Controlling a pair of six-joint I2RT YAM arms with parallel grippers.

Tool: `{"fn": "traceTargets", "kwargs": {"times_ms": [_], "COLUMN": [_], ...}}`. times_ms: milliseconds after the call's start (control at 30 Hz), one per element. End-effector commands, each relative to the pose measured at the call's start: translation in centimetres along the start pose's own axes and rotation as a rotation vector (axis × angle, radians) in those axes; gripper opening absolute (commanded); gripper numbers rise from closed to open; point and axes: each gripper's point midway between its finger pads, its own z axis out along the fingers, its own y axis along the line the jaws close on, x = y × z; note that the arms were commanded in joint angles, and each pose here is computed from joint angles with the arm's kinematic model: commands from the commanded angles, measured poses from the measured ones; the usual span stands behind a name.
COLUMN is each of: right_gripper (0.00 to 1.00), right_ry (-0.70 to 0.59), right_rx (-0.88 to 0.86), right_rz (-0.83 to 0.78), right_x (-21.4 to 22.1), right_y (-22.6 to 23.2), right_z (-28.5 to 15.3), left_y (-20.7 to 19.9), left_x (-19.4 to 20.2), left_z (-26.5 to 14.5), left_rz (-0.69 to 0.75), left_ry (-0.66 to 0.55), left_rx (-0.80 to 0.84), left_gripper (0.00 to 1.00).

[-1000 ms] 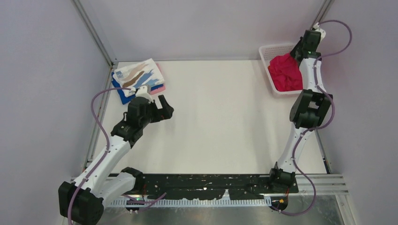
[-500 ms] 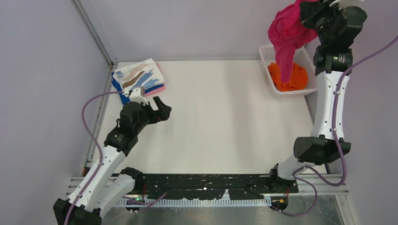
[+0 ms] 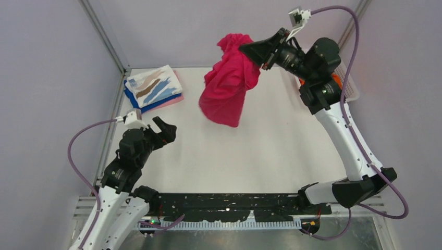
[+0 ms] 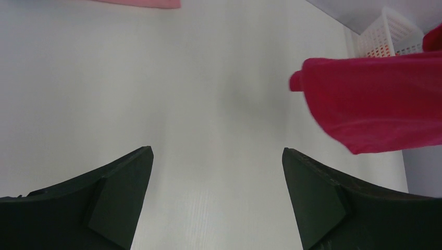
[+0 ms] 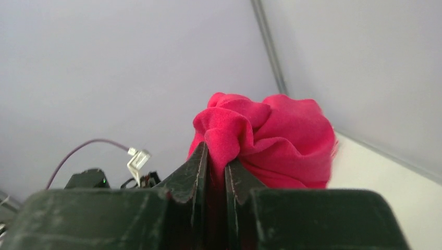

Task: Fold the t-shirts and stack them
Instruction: Move the tshirt to the center of the board

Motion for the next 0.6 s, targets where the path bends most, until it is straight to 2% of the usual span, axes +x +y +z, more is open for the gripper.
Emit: {"fn": "traceTargets", "kwargs": {"times_ms": [0, 67, 200, 233, 267, 300, 333, 400, 433, 567], "right_gripper": [0.07, 0.10, 0.23, 0.39, 0.48, 0.65, 0.71, 0.91, 0.99, 0.96], "right_ry": [-0.085, -0.047, 0.090, 0.140, 0.143, 0.193, 0.186, 0.228, 0.228, 0.255], "right_rx": [-0.146, -0.063, 0.296, 0.429, 0.541, 0.637, 0.744, 0.876, 0.898, 0.975], "right_rz": [-0.008, 0.010, 0.025, 0.047, 0.059, 0.117, 0.143, 0.224, 0.226, 0.160], "right_x": [0.2, 3.6, 13.9, 18.0, 19.4, 23.0, 23.8, 27.4, 27.5, 27.2], "right_y": [3.6, 0.8, -9.1, -12.7, -15.6, -17.8, -20.3, -22.7, -22.7, -22.9], "right_z": [-0.4, -0.4, -3.6, -6.1, -8.3, -11.2, -13.9, -19.0, -20.1, -22.7], "left_y": [2.1, 2.5, 3.5, 3.8, 3.9, 4.2, 4.5, 5.4, 5.7, 6.0], "left_x": [-0.7, -0.2, 1.2, 1.8, 2.5, 3.3, 4.2, 6.2, 7.3, 11.6], "left_z": [-1.7, -2.0, -2.2, -2.2, -2.1, -2.0, -1.8, -1.3, -1.1, 0.1], "left_rz": [-0.052, -0.062, -0.084, -0.089, -0.087, -0.081, -0.077, -0.072, -0.073, -0.070], "left_ry": [-0.042, -0.030, 0.025, 0.048, 0.075, 0.103, 0.130, 0.191, 0.227, 0.371], "left_rx": [-0.107, -0.121, -0.169, -0.182, -0.185, -0.191, -0.199, -0.223, -0.231, -0.206], "left_gripper": [0.99, 0.99, 0.99, 0.99, 0.99, 0.99, 0.99, 0.99, 0.99, 0.99]}}
